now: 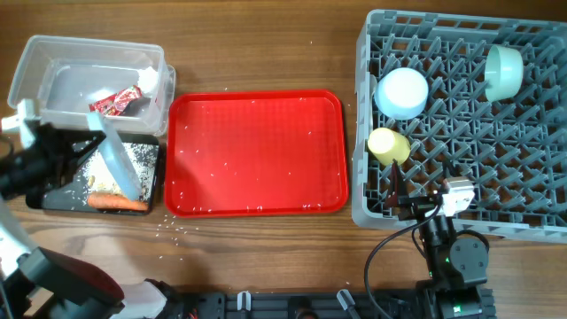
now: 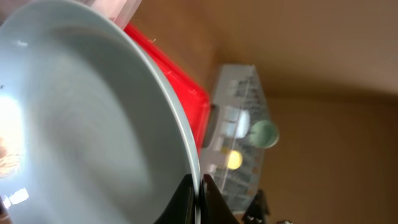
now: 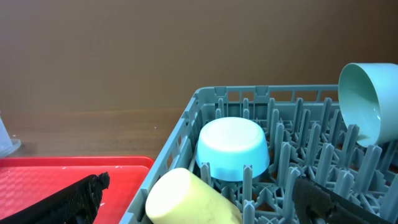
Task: Sort waste into correct bins and load items into the dishwasher rack
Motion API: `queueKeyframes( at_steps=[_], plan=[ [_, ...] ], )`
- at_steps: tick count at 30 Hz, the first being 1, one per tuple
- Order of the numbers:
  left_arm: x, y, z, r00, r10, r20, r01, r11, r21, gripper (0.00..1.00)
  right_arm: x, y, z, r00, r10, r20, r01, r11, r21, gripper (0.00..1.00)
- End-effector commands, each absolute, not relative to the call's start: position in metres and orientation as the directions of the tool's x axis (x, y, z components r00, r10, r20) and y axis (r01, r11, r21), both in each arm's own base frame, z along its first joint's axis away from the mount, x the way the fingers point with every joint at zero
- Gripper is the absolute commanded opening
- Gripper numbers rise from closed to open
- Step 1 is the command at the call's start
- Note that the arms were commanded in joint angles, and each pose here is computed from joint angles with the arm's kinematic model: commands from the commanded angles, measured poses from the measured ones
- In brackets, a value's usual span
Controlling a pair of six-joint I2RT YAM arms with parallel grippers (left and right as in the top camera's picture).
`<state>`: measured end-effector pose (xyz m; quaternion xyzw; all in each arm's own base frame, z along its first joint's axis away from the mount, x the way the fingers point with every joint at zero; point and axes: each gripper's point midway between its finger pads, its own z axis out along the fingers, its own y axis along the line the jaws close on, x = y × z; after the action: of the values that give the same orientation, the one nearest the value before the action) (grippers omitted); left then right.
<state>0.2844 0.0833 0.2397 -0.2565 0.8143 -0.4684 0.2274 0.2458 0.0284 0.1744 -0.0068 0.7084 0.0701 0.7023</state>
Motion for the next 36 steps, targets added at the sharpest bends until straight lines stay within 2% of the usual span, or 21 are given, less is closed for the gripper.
queueKeyframes(
  at_steps=[1, 4, 8, 12, 14, 15, 16, 17, 18, 19, 21, 23, 25, 30, 33, 35, 36],
  plan=[
    [0.274, 0.091, 0.273, -0.659, -0.658, -0.365, 0.091, 0.413, -0.906, 0.04, 0.246, 0.028, 0.176, -0.007, 0.106, -0.994, -0.111, 0.988, 0.106, 1.00],
    [0.270, 0.093, 0.275, -0.635, -0.672, -0.381, 0.111, 0.409, -0.906, 0.04, 0.246, 0.028, 0.176, -0.007, 0.106, -0.994, -0.111, 0.988, 0.106, 1.00],
    [0.280, 0.066, 0.279, -0.683, -0.616, -0.393, 0.174, 0.385, -0.906, 0.04, 0.246, 0.028, 0.176, -0.007, 0.106, -0.994, -0.111, 0.988, 0.106, 1.00],
    [0.302, -0.025, 0.285, -0.808, -0.387, -0.444, 0.348, 0.294, -0.890, 0.04, 0.246, 0.028, 0.176, -0.007, 0.106, -0.994, -0.110, 0.988, 0.106, 1.00],
    [0.315, -0.093, 0.297, -0.846, -0.215, -0.487, 0.463, 0.157, -0.872, 0.04, 0.246, 0.028, 0.176, -0.007, 0.106, -0.994, -0.110, 0.988, 0.106, 1.00],
    [0.323, -0.119, 0.298, -0.858, -0.138, -0.495, 0.479, 0.134, -0.868, 0.04, 0.246, 0.028, 0.176, -0.007, 0.106, -0.994, -0.111, 0.988, 0.106, 1.00],
    [0.338, -0.145, 0.292, -0.877, -0.081, -0.474, 0.454, 0.182, -0.872, 0.04, 0.246, 0.028, 0.176, -0.007, 0.106, -0.994, -0.111, 0.988, 0.106, 1.00],
    [0.354, -0.170, 0.287, -0.894, -0.080, -0.441, 0.409, 0.257, -0.876, 0.04, 0.246, 0.028, 0.176, -0.007, 0.106, -0.994, -0.111, 0.988, 0.106, 1.00],
    [0.370, -0.202, 0.293, -0.880, -0.099, -0.465, 0.421, 0.296, -0.858, 0.04, 0.246, 0.028, 0.176, -0.007, 0.106, -0.994, -0.110, 0.988, 0.106, 1.00],
    [0.377, -0.242, 0.317, -0.830, -0.112, -0.547, 0.508, 0.254, -0.823, 0.04, 0.246, 0.028, 0.176, -0.007, 0.106, -0.994, -0.110, 0.988, 0.106, 1.00],
    [0.379, -0.292, 0.357, -0.758, -0.198, -0.622, 0.598, 0.170, -0.783, 0.04, 0.246, 0.028, 0.176, -0.007, 0.106, -0.994, -0.111, 0.988, 0.106, 1.00],
    [0.380, -0.336, 0.372, -0.759, -0.306, -0.574, 0.573, 0.105, -0.813, 0.04, 0.246, 0.028, 0.176, -0.007, 0.106, -0.994, -0.111, 0.988, 0.106, 1.00],
    [0.374, -0.372, 0.358, -0.807, -0.301, -0.508, 0.523, 0.034, -0.852, 0.04, 0.246, 0.028, 0.176, -0.007, 0.106, -0.994, -0.111, 0.988, 0.106, 1.00],
    [0.410, -0.397, 0.282, -0.892, -0.329, -0.312, 0.330, -0.001, -0.944, 0.04, 0.246, 0.028, 0.176, -0.007, 0.106, -0.994, -0.110, 0.988, 0.106, 1.00],
    [0.422, -0.399, 0.252, -0.887, -0.348, -0.303, 0.308, 0.041, -0.950, 0.04, 0.246, 0.028, 0.176, -0.007, 0.106, -0.994, -0.110, 0.988, 0.106, 1.00],
    [0.429, -0.395, 0.246, -0.821, -0.355, -0.447, 0.433, 0.123, -0.893, 0.56, 0.246, 0.028, 0.176, -0.007, 0.106, -0.994, -0.111, 0.988, 0.106, 1.00],
    [0.434, -0.390, 0.247, -0.803, -0.360, -0.475, 0.458, 0.137, -0.878, 0.66, 0.246, 0.028, 0.176, -0.007, 0.106, -0.994, -0.111, 0.988, 0.106, 1.00]
  ],
)
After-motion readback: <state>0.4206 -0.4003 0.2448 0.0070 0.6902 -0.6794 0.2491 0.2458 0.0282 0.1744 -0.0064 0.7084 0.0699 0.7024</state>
